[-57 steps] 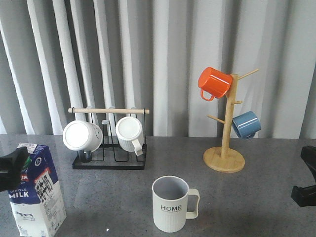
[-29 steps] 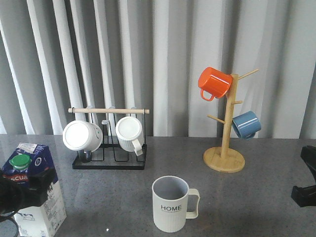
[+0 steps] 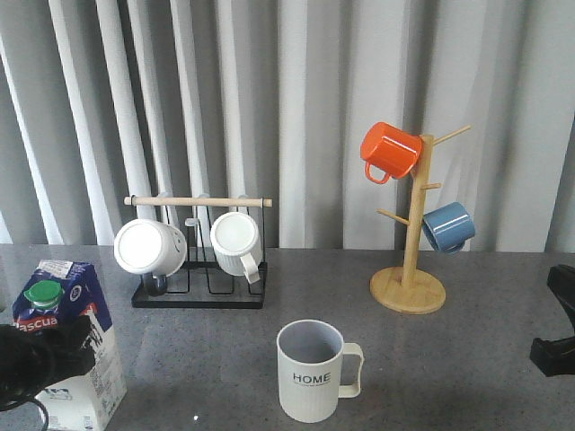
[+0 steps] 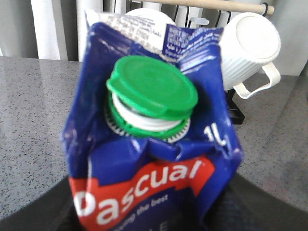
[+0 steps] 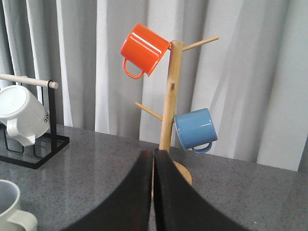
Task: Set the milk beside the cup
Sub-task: 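Grasp the Pascual milk carton with the left gripper and lift it, then carry the milk carton with the left gripper beside the HOME mug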
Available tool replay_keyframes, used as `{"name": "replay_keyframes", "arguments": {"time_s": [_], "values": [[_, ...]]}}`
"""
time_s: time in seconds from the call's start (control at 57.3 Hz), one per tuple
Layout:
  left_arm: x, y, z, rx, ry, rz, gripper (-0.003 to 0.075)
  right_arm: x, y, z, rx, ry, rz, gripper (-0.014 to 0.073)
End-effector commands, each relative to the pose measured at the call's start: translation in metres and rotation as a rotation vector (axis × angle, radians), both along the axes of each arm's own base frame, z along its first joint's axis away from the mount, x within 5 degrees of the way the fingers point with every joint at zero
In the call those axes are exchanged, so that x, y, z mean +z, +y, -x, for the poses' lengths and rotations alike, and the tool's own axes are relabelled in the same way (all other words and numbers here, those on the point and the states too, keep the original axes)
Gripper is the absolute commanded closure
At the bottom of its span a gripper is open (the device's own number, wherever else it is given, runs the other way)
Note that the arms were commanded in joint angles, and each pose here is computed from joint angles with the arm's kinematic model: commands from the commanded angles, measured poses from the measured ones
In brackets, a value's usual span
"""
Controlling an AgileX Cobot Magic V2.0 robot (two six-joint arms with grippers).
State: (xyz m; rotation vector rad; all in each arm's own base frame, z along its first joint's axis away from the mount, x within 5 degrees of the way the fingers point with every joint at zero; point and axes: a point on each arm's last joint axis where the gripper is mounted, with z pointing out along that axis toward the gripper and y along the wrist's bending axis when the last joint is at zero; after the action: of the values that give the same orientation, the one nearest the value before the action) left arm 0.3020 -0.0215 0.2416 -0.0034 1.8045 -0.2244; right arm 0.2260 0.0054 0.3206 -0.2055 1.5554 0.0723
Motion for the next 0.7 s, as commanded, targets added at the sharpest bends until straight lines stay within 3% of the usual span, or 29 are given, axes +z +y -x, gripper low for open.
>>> {"name": "replay_keyframes", "arguments": {"time_s": [0.0,0.262,0.454,0.681], "values": [[0.024,-0.002,-0.002,-0.007,-0.134,0.045,0.0596,0.018,0.001,0.003,0.024,-0.096,-0.005,0.0601],[0.026,-0.003,-0.002,-0.009,-0.149,0.054,0.0718,0.018,0.001,0.003,0.024,-0.096,-0.005,0.0601],[0.043,-0.002,0.007,0.0,-0.192,0.134,0.072,0.018,0.001,0.003,0.024,-0.096,-0.005,0.0601],[0.081,-0.01,0.031,-0.042,-0.324,0.152,0.072,0.018,0.001,0.003,0.025,-0.098,-0.005,0.0601]]}}
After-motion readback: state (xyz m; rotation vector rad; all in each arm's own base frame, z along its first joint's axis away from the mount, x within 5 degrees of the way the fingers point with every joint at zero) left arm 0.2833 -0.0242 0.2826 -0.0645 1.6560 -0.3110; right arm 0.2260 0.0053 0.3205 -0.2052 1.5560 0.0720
